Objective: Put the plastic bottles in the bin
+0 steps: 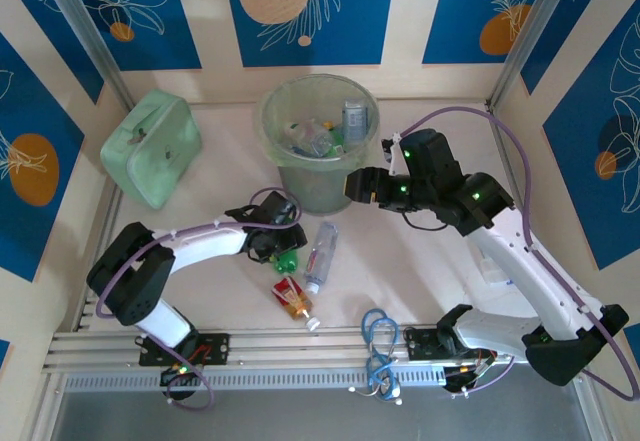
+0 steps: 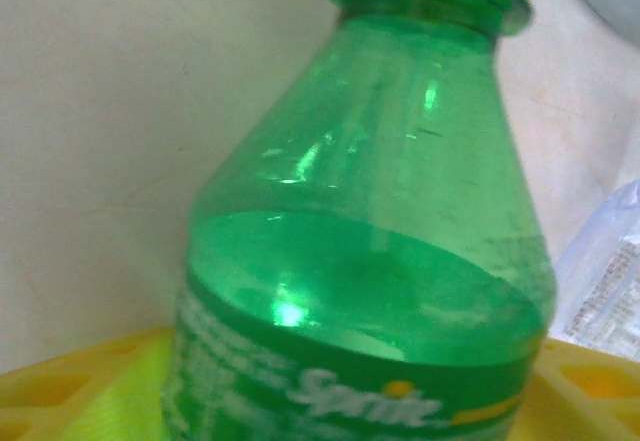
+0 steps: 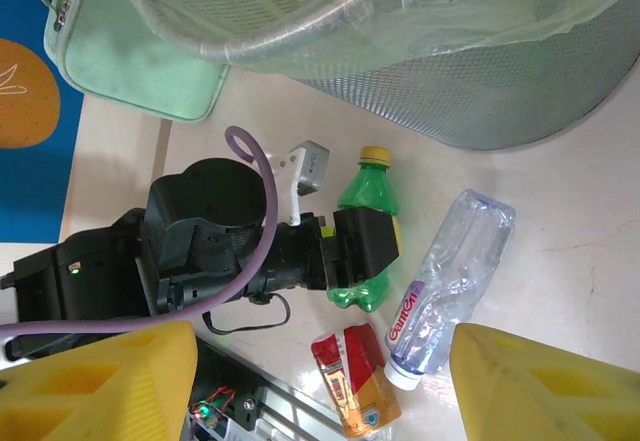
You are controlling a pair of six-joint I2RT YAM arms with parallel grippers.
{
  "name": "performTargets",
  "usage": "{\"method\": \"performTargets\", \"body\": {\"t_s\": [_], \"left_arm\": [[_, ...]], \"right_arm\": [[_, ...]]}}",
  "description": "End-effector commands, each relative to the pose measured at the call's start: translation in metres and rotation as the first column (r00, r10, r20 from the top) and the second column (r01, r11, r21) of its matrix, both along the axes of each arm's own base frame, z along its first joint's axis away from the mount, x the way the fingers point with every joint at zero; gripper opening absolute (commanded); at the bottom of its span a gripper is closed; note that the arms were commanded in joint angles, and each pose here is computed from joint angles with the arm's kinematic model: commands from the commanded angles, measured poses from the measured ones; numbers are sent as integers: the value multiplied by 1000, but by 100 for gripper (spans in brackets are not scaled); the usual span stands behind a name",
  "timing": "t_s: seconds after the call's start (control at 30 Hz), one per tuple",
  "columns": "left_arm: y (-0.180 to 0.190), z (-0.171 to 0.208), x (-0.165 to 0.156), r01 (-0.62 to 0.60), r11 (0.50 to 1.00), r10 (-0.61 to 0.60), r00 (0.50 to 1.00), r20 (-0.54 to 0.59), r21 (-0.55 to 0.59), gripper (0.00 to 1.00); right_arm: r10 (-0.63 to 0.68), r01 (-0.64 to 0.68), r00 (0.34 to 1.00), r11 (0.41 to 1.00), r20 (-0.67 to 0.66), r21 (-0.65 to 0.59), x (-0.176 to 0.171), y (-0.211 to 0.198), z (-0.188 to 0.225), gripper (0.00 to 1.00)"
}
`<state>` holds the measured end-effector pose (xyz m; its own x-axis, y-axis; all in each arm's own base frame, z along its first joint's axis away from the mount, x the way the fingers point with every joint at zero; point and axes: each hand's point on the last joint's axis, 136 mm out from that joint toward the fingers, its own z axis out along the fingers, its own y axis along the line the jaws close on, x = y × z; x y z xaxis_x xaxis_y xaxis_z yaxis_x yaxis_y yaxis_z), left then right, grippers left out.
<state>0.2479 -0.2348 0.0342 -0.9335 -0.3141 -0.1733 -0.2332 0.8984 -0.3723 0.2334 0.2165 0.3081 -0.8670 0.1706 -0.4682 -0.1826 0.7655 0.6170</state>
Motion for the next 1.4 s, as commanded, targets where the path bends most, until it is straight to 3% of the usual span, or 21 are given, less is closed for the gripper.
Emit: {"method": "performTargets", "body": {"t_s": [0.0, 0.23, 0.47, 0.63, 0.77, 0.83, 0.93, 1.1, 1.37], "left_arm": [[4, 1, 1, 17, 999, -18, 1000, 4, 44, 66], [7, 24, 7, 69, 995, -74, 995, 66, 73, 50], [-4, 80, 16, 208, 976, -216, 954, 206, 59, 47], [-38, 195, 14, 452, 890, -375, 801, 467, -60, 47], [-44, 266, 3, 593, 805, -466, 639, 612, -6, 44], [-54, 294, -12, 704, 710, -528, 519, 673, 14, 45], [-63, 313, -28, 796, 604, -589, 413, 694, 38, 45], [-73, 318, -36, 853, 521, -641, 364, 675, 34, 41], [-76, 325, -38, 867, 498, -638, 338, 692, 35, 39]], "right_arm": [[5, -6, 1000, 999, 16, 45, -1, 4, 15, 68], [-8, 5, 999, 998, 39, 57, 3, 3, 26, 68], [-8, 2, 997, 996, 77, 84, 9, 4, 48, 68], [-14, 2, 994, 993, 107, 114, 20, -2, 66, 69], [-4, -17, 994, 979, 105, 205, 29, -7, 81, 70], [16, -41, 993, 977, 120, 208, 33, -7, 89, 70], [62, -90, 988, 976, 144, 198, 33, -2, 101, 71], [126, -164, 977, 959, 173, 230, 25, 7, 116, 72], [159, -194, 975, 951, 157, 241, 19, 18, 108, 71]]}}
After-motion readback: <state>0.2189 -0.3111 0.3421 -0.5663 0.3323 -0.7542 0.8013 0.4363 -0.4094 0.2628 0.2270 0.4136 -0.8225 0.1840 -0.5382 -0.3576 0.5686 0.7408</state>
